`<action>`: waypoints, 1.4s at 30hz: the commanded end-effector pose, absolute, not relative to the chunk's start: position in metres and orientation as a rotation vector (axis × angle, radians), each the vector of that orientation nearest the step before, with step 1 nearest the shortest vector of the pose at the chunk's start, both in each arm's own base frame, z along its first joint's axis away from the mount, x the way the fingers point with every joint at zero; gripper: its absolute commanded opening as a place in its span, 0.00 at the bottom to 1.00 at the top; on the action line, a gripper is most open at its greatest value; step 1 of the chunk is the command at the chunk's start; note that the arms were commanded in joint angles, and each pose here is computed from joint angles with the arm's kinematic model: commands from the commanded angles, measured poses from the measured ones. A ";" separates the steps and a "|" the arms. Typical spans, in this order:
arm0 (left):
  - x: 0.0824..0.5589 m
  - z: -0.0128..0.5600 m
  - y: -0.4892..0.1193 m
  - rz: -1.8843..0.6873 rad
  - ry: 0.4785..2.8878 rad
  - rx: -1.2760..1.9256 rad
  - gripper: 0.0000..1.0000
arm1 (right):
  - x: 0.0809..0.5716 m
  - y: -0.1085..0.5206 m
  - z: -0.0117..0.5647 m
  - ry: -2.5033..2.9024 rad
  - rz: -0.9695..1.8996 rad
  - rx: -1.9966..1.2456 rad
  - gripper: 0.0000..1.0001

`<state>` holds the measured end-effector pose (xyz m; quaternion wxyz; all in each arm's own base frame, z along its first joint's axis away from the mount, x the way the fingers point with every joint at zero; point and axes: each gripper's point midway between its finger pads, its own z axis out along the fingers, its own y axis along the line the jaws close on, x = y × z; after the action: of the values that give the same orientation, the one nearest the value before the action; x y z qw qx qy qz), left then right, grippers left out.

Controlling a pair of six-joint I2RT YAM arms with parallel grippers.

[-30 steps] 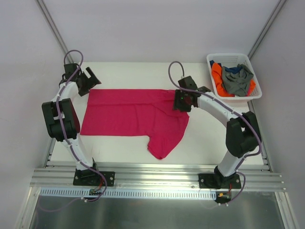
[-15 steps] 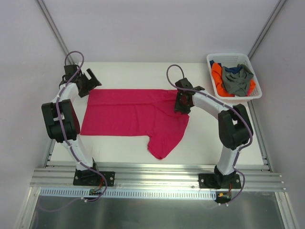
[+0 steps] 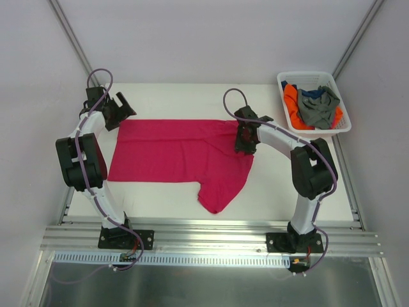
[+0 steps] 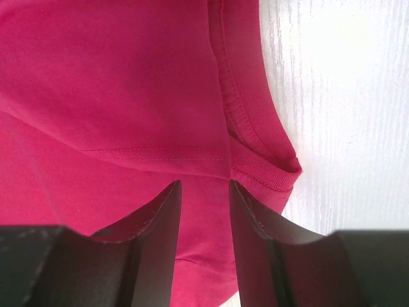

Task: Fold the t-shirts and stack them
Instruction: Fold the tshirt

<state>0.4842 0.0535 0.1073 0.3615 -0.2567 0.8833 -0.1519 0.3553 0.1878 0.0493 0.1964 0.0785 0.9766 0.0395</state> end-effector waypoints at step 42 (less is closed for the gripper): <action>0.484 0.139 0.050 -0.385 2.217 -0.582 0.94 | 0.324 0.161 0.094 2.718 0.070 0.262 0.01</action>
<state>0.4819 0.0540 0.1122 0.3685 -0.2428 0.8852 -0.1473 0.3413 0.1723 0.1009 0.2312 0.0847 0.9683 0.0415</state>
